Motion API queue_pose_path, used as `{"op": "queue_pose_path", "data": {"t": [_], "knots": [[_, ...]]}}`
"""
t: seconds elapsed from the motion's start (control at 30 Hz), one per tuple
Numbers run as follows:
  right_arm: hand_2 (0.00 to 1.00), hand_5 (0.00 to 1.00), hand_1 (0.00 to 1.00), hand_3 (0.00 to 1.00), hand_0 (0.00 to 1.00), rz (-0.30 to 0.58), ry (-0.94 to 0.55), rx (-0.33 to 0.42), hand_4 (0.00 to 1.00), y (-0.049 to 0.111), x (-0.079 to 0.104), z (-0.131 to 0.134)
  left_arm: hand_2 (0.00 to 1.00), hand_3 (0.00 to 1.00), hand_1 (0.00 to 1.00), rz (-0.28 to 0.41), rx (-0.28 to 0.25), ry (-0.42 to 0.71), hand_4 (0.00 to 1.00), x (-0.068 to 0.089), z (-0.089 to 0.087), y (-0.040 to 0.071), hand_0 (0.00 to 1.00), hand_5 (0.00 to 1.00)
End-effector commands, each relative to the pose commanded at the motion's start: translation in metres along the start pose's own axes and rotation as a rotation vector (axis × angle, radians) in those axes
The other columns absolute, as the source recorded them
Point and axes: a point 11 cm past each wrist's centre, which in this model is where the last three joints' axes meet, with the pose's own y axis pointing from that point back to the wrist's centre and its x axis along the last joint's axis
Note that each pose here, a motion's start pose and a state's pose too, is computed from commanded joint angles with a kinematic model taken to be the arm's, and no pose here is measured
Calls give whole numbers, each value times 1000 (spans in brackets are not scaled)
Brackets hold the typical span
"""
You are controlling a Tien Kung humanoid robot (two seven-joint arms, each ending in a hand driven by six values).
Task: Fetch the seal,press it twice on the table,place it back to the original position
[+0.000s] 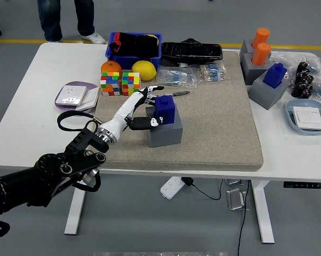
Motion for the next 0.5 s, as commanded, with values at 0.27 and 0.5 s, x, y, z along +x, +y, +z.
{"op": "queue_pose_path", "data": {"t": [0.27,0.5], "knots": [[730,584,736,696,827,0,0,-1,793,0,0,1,945,945,989,-16,12,-7,951,-1,-2,0,968,2],[730,585,736,695,827,-1,-3,0,793,0,0,0,998,998,998,-14,17,-17,998,2,-4,-1,998,134]]}}
